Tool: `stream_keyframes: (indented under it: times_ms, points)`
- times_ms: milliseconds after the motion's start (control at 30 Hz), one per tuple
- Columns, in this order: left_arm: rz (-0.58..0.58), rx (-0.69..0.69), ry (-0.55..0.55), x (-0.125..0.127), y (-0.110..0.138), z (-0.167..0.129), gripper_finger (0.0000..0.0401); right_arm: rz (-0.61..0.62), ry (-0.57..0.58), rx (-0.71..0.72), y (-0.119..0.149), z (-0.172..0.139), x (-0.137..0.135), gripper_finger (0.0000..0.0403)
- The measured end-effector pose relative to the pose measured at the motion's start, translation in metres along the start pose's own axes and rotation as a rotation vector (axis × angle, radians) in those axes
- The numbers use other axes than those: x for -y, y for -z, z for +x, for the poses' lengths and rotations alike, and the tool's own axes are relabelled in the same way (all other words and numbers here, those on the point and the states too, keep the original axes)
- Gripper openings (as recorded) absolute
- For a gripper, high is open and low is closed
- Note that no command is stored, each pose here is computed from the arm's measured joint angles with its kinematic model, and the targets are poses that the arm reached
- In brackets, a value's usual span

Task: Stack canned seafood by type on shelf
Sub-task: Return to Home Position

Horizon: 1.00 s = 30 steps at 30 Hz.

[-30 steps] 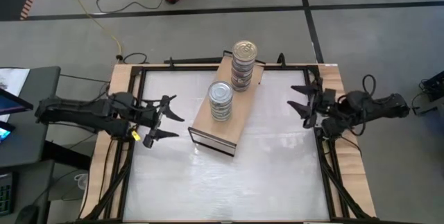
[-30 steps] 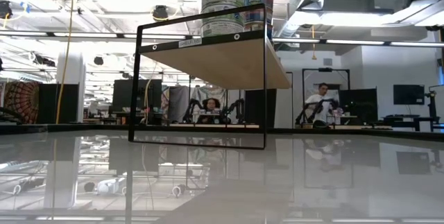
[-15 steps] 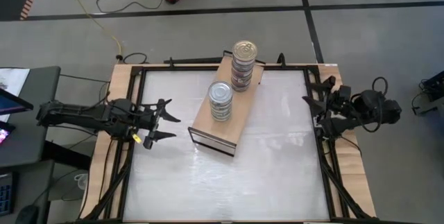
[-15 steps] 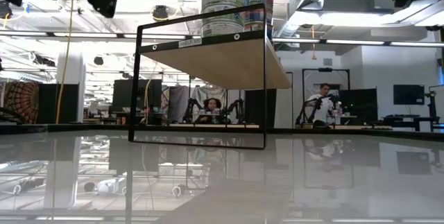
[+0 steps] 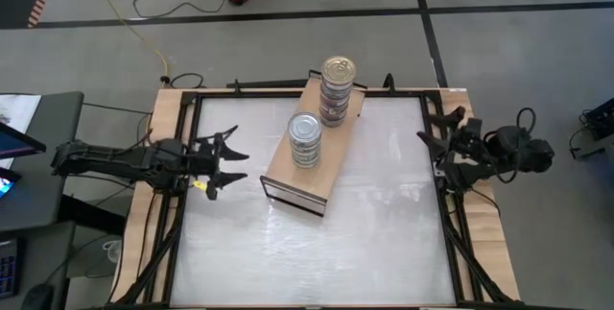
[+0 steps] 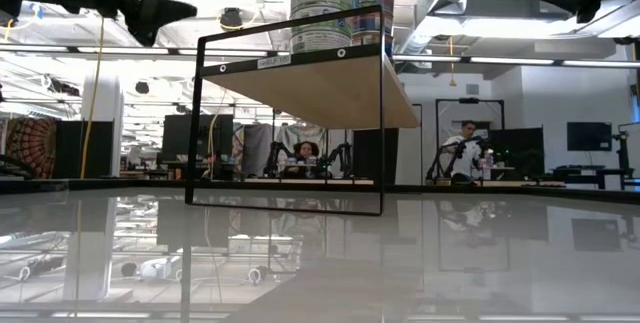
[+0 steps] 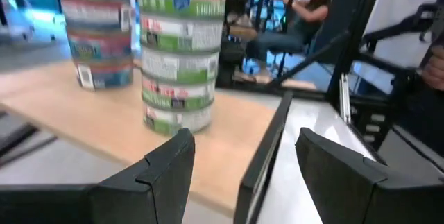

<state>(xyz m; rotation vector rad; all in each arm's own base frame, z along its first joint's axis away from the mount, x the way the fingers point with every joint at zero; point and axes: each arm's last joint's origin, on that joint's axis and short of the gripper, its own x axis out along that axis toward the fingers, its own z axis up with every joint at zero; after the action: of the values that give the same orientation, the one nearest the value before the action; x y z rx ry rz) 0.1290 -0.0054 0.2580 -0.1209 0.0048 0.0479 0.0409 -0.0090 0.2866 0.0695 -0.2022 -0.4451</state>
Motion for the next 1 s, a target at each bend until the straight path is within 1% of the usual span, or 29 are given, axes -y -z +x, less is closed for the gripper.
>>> stream_keyframes:
  times_ms: [100, 133, 200, 367, 600, 833, 1000]
  points:
    - [-0.001, -0.080, -0.012, -0.001, 0.008, 0.001, 0.0242, -0.017, -0.002, -0.025, 0.003, 0.000, 0.000, 0.0303]
    - [-0.002, -0.083, -0.021, -0.001, 0.008, 0.001, 0.0242, -0.017, -0.002, -0.031, 0.004, 0.000, 0.000, 0.0303]
    - [0.004, -0.069, -0.026, -0.001, 0.007, 0.001, 0.0242, -0.021, -0.004, -0.045, 0.005, 0.000, 0.000, 0.0303]
    - [0.064, -0.023, 0.051, 0.001, 0.002, -0.004, 0.0242, -0.021, -0.005, -0.060, 0.007, 0.000, 0.000, 0.0303]
    - [0.066, -0.018, 0.055, 0.000, 0.005, -0.009, 0.0242, 0.085, -0.003, -0.060, 0.007, 0.000, 0.000, 0.0303]
    - [0.048, 0.037, 0.061, -0.004, 0.026, -0.018, 0.0242, 0.106, -0.004, -0.058, 0.007, 0.000, 0.000, 0.0303]
    - [0.028, 0.062, 0.064, -0.007, 0.045, -0.026, 0.0242, 0.115, -0.004, -0.061, 0.022, 0.005, -0.005, 0.0303]
